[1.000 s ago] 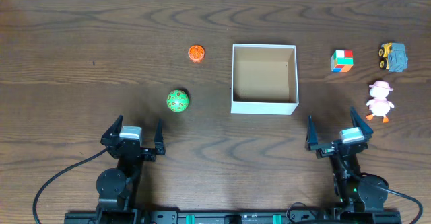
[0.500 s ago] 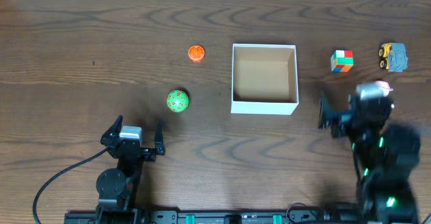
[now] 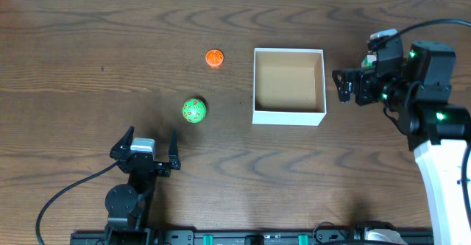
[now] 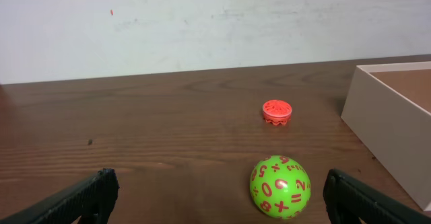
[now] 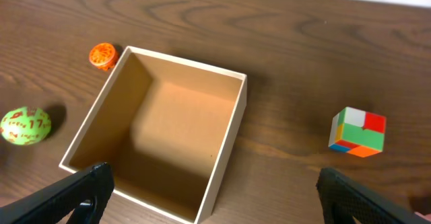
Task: Pack container
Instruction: 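Move the right gripper over the 2x2 Rubik's cube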
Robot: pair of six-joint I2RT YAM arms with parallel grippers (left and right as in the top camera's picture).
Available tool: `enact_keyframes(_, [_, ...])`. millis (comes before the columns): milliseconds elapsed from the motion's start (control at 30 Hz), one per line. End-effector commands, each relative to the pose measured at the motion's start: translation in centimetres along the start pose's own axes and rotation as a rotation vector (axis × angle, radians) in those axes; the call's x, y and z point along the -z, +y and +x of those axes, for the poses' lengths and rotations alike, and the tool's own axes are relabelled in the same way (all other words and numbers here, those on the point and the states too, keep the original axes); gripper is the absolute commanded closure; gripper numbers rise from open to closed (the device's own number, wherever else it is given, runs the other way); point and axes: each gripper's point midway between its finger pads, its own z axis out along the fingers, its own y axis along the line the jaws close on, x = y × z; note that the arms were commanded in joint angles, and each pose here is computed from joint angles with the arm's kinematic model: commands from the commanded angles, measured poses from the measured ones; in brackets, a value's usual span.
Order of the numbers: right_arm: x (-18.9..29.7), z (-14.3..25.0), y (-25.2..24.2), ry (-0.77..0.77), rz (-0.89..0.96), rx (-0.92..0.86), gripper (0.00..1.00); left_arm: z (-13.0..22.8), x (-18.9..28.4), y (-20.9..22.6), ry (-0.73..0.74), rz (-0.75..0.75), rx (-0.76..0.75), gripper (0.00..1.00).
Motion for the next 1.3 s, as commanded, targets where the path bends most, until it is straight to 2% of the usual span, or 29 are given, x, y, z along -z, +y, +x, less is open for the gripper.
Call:
enact_keyframes(0, [1.2,-2.7,-1.2,-0.033,0.094,-0.067,0.01,1.5,-0.1,0.0,0.044,0.002,0.011,0.02])
enact_keyframes(167, [3.4,-5.3,-4.7,0.088,0.319,-0.096,0.01,1.5,-0.1,0.0,0.044,0.002,0.011,0.02])
enact_keyframes(233, [3.5,-6.4,-5.4,0.107,0.354,-0.096,0.01,1.5,-0.1,0.0,0.044,0.002,0.011,0.02])
enact_keyframes(333, [2.9,-8.1,-5.4,0.094,0.335,-0.096,0.01,1.5,-0.1,0.0,0.044,0.002,0.011,0.02])
enact_keyframes(500, [1.4,-8.6,-4.9,0.086,0.280,-0.108,0.01,1.5,-0.1,0.0,0.044,0.002,0.011,0.02])
enact_keyframes(633, [-0.7,-7.9,-7.0,0.128,0.338,-0.118,0.01,1.5,-0.1,0.0,0.044,0.002,0.011,0.02])
enact_keyframes(900, [-6.0,-3.4,-13.1,0.298,0.410,-0.209,0.01,1.5,-0.1,0.0,0.044,0.002,0.011,0.02])
enact_keyframes(1267, [-8.9,-3.0,-16.9,0.282,0.441,-0.218,0.01,1.5,-0.1,0.0,0.044,0.002,0.011,0.02])
